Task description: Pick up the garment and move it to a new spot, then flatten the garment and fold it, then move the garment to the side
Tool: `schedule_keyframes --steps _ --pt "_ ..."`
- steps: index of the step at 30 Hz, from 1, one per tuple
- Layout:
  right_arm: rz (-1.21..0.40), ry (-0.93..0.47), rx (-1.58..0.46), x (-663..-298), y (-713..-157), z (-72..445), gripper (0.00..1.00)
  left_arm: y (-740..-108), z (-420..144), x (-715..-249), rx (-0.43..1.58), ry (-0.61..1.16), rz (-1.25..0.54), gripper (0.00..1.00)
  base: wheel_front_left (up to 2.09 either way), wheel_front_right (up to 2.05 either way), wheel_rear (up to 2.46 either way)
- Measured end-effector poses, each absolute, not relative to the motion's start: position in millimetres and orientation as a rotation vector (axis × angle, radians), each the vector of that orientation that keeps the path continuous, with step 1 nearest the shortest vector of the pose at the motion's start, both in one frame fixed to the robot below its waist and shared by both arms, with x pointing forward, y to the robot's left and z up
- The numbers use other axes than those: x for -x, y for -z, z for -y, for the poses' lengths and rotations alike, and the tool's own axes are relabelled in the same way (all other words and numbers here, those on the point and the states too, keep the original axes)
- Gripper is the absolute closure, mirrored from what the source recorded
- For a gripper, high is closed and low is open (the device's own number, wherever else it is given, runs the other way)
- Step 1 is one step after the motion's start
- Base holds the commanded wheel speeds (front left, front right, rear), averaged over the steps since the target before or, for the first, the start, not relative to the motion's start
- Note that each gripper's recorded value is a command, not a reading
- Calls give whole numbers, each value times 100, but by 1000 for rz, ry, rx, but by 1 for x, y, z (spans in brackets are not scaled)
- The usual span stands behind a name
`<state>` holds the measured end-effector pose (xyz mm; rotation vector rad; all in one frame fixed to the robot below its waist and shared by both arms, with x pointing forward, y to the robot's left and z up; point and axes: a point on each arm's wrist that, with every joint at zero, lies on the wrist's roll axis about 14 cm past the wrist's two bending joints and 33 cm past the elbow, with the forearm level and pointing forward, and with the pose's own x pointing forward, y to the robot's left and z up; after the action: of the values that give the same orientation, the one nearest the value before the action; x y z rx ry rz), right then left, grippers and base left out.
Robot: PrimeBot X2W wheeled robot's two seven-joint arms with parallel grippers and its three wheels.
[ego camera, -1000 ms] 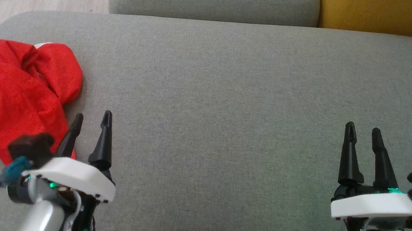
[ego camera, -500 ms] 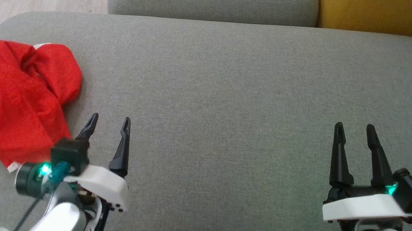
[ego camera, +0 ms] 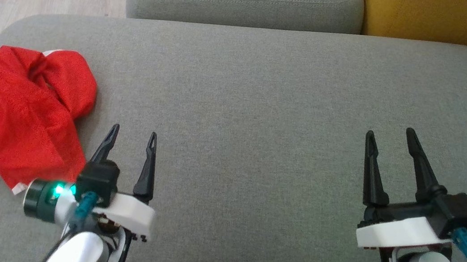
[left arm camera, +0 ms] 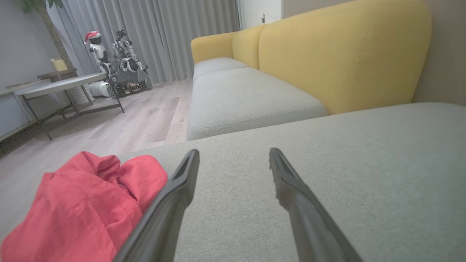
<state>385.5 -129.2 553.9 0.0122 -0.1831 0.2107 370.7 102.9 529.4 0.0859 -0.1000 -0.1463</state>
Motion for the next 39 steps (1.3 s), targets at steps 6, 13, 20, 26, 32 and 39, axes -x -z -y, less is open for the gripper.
schedule_keyframes --steps 6,13,20,26,32,39 --pt "193 -208 -45 -384 -555 130 0 -543 -102 -374 34 156 127 0 0 0 0" --pt "144 -201 -82 -382 -536 131 0 -527 -103 -367 110 170 84 0 0 0 0" --pt "142 -210 -60 -380 -532 129 0 -516 -103 -366 92 180 76 0 0 0 0" --pt "136 -217 -42 -380 -530 127 0 -518 -103 -367 65 190 91 0 0 0 0" --pt "136 -224 -42 -380 -530 125 0 -519 -107 -367 52 178 99 0 0 0 0" --pt "129 -298 -44 -385 -528 99 0 -517 -130 -363 42 107 99 0 0 0 0"
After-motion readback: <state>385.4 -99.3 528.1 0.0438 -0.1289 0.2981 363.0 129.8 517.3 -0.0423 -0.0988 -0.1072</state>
